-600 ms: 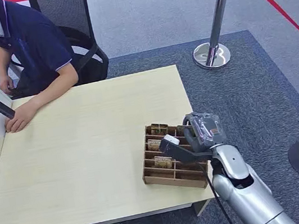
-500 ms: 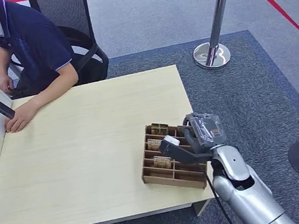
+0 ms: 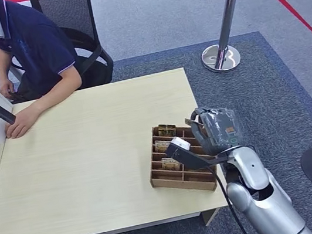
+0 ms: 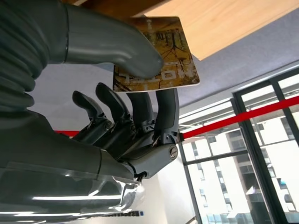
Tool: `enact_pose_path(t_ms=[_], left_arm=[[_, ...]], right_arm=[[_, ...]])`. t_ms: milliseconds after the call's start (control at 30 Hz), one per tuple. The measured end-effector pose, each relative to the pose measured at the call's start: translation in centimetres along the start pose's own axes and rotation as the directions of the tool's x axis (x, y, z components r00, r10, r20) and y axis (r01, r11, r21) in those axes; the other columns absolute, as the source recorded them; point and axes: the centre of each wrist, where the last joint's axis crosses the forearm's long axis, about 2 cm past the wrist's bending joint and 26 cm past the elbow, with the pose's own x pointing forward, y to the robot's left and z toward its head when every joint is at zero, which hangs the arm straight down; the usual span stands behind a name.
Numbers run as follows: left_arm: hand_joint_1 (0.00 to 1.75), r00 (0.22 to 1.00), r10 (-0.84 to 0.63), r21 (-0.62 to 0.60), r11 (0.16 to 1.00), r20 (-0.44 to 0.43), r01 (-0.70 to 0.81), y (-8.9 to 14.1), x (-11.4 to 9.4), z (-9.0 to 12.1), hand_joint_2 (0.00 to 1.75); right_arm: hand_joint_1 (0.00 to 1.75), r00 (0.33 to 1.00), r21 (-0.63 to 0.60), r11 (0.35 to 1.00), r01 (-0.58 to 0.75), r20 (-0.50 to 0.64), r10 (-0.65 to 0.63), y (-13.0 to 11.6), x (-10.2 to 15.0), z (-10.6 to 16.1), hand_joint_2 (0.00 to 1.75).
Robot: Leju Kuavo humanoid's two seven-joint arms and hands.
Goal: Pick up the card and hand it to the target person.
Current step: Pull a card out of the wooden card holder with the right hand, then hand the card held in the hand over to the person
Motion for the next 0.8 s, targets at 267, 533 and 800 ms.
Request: enact_pose_path(t_ms=[267, 533, 800], left_arm=[[0.00, 1.000, -0.001, 0.000, 1.000, 0.001, 0.001, 0.0, 0.0, 0.0, 0.00], [0.00, 1.000, -0.028, -0.015, 0.999, 0.010, 0.028, -0.1, 0.3, 0.0, 0.00], [0.00, 0.995, -0.090, -0.036, 0.995, 0.033, 0.091, -0.3, 1.0, 0.0, 0.00]], right_arm=[[1.75, 0.998, -0.050, 0.999, -0.004, 0.057, 0.006, -1.8, 0.6, -1.1, 1.75], [1.75, 0.969, -0.053, 0.994, 0.100, 0.233, -0.085, -3.1, 3.8, -4.7, 1.75], [1.75, 0.913, -0.026, 0.987, 0.161, 0.383, -0.138, -1.6, 10.7, -10.9, 1.75]])
